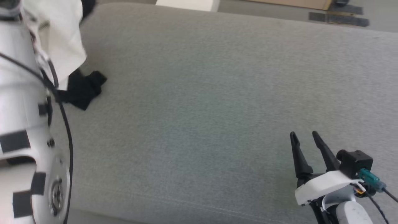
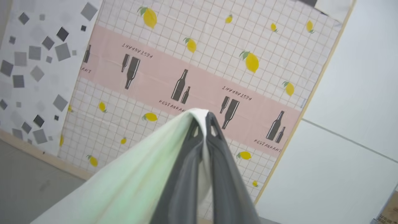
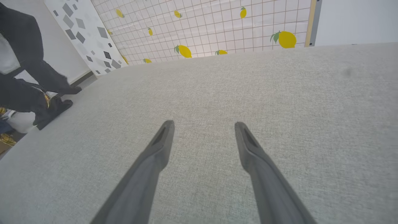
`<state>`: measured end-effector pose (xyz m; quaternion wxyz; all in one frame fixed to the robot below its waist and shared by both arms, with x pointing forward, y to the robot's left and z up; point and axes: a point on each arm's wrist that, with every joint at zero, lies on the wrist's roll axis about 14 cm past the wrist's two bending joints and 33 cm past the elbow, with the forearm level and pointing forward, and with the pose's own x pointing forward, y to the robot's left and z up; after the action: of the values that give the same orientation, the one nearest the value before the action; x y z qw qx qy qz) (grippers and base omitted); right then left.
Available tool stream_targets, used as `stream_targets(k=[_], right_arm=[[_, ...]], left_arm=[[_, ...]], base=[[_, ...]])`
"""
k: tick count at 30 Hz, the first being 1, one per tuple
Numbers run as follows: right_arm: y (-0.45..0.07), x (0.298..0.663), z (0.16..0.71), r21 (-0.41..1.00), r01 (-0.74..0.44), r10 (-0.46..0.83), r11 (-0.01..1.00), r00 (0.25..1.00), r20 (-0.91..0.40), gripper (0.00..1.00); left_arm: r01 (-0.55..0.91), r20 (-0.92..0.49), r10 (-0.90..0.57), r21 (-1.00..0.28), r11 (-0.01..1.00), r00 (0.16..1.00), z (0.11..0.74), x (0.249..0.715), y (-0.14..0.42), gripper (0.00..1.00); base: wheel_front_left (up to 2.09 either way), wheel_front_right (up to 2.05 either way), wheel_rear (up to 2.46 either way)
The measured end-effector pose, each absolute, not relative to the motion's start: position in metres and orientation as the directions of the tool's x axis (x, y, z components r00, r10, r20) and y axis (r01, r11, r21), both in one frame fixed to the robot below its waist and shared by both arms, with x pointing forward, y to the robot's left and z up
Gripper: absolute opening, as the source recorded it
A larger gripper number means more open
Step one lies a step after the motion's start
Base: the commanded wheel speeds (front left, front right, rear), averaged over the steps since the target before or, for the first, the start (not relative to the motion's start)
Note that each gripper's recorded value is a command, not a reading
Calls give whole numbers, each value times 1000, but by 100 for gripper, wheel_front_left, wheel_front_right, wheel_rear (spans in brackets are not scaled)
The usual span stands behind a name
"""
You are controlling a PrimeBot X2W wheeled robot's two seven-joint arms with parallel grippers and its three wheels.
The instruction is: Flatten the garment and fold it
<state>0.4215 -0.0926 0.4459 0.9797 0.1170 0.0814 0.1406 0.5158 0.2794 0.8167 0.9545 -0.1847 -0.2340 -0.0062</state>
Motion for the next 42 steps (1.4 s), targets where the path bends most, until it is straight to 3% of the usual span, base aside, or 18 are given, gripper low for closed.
stream_targets(k=[5,11,20,27,33,34,35,38,42], right_arm=[[-113,410,446,255,-200,237,946,964,-123,100],[-146,396,450,246,-111,142,963,983,-113,100],[-190,374,454,233,12,13,973,995,-104,100],[-204,367,449,226,59,-31,972,992,-122,100],[-207,367,444,223,69,-39,972,990,-137,100],[-207,367,444,222,70,-39,972,989,-139,100],[-207,368,443,222,69,-38,973,989,-141,100],[-205,367,444,222,65,-34,973,990,-138,100],[-204,368,446,224,59,-30,973,991,-131,100]], left_arm=[[301,588,-84,-281,911,805,890,507,216,0],[486,646,-232,-246,839,727,929,502,144,0],[649,555,-419,-319,690,718,892,519,48,0],[613,251,-573,-491,619,780,734,541,-12,0],[481,-134,-624,-521,705,770,568,515,-39,0],[460,-212,-622,-505,730,754,539,506,-39,0],[436,-377,-601,-439,786,705,484,485,-37,0],[445,-581,-559,-343,827,591,420,447,-28,0],[442,-691,-539,-339,830,482,383,411,-19,0]], base=[[0,0,0],[0,0,0],[0,0,0],[0,0,0],[0,0,0],[0,0,0],[0,0,0],[0,0,0],[0,0,0]])
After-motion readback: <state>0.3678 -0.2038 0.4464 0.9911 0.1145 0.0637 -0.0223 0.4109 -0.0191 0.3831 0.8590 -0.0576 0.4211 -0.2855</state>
